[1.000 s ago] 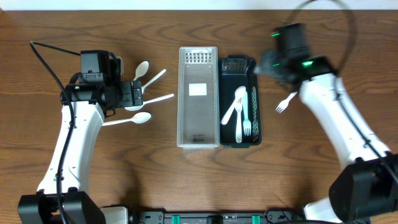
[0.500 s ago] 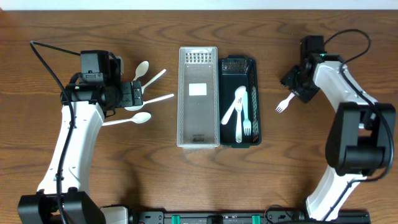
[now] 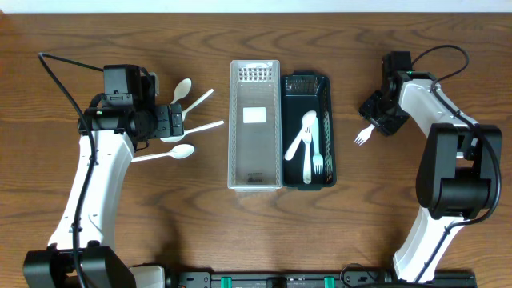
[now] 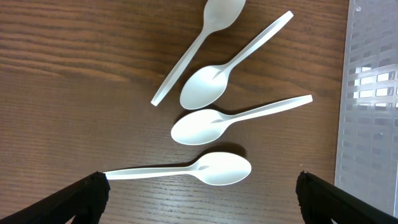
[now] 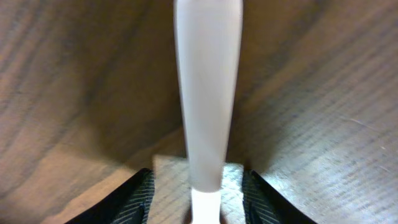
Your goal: Pack container
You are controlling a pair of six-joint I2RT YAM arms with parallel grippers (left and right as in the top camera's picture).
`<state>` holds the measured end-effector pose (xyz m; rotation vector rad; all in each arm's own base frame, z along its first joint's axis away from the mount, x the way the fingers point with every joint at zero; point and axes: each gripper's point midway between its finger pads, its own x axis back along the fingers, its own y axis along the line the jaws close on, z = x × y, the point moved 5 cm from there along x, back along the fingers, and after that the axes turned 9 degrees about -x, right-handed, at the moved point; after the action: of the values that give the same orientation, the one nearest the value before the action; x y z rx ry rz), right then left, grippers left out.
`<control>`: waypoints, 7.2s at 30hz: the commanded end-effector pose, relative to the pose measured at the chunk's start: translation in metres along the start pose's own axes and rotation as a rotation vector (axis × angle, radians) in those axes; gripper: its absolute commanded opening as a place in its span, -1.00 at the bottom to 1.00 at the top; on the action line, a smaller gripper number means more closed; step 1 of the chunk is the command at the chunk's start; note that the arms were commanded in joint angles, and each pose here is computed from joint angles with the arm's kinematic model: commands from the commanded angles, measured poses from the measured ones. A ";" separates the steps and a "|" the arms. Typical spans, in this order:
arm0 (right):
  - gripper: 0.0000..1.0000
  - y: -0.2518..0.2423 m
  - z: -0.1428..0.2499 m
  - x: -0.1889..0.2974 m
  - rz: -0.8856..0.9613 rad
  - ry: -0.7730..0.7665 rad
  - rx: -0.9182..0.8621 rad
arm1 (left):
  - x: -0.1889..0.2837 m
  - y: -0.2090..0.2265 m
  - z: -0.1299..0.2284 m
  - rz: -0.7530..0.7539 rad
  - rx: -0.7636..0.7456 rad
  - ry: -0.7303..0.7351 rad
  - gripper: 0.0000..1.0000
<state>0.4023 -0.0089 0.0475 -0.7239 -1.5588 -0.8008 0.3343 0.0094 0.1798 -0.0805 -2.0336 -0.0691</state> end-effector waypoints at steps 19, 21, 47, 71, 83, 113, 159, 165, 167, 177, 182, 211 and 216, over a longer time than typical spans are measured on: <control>-0.97 0.052 0.038 0.172 -0.372 -0.223 0.367 | 0.001 0.002 -0.004 -0.001 -0.013 -0.007 0.96; -0.97 0.061 0.063 0.175 -0.385 -0.208 0.459 | 0.001 0.002 -0.004 -0.001 -0.013 -0.007 0.96; 0.64 0.078 0.073 0.161 -0.337 -0.228 0.545 | 0.008 -0.004 0.027 0.016 0.217 0.151 0.96; 0.81 -0.085 -0.090 0.151 -0.096 -0.227 0.050 | -0.070 0.018 0.041 0.120 -0.504 0.351 0.40; 0.85 -0.083 -0.098 0.153 -0.098 -0.276 0.047 | -0.073 0.017 0.052 0.205 -0.848 0.362 0.41; 0.78 -0.082 -0.102 0.154 -0.102 -0.296 0.042 | -0.121 0.010 0.091 0.330 -0.845 0.478 0.15; 0.70 -0.076 -0.097 0.154 -0.152 -0.258 0.044 | -0.015 -0.188 0.016 0.322 -0.032 0.104 -0.87; 0.70 -0.077 -0.096 0.153 -0.148 -0.253 0.044 | -0.030 -0.192 0.012 0.329 -0.033 0.120 -0.66; 0.70 -0.077 -0.096 0.153 -0.148 -0.253 0.044 | -0.014 -0.191 -0.001 0.346 -0.060 0.082 0.03; 0.72 -0.077 -0.096 0.153 -0.148 -0.253 0.044 | 0.057 -0.124 -0.048 0.259 -0.152 -0.110 0.96; 0.72 -0.077 -0.096 0.153 -0.148 -0.253 0.044 | 0.026 -0.065 -0.052 0.098 0.242 -0.041 0.85; 0.62 -0.077 -0.088 0.151 -0.152 -0.208 0.049 | -0.133 -0.028 0.008 -0.249 1.502 0.365 0.46; 0.62 -0.077 -0.090 0.152 -0.157 -0.214 0.049 | -0.138 -0.029 0.015 -0.267 1.497 0.387 0.41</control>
<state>0.3705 -0.1226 0.2004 -0.6782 -1.8417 -0.8183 0.3864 -0.0223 0.0592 1.0045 -1.3114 1.1558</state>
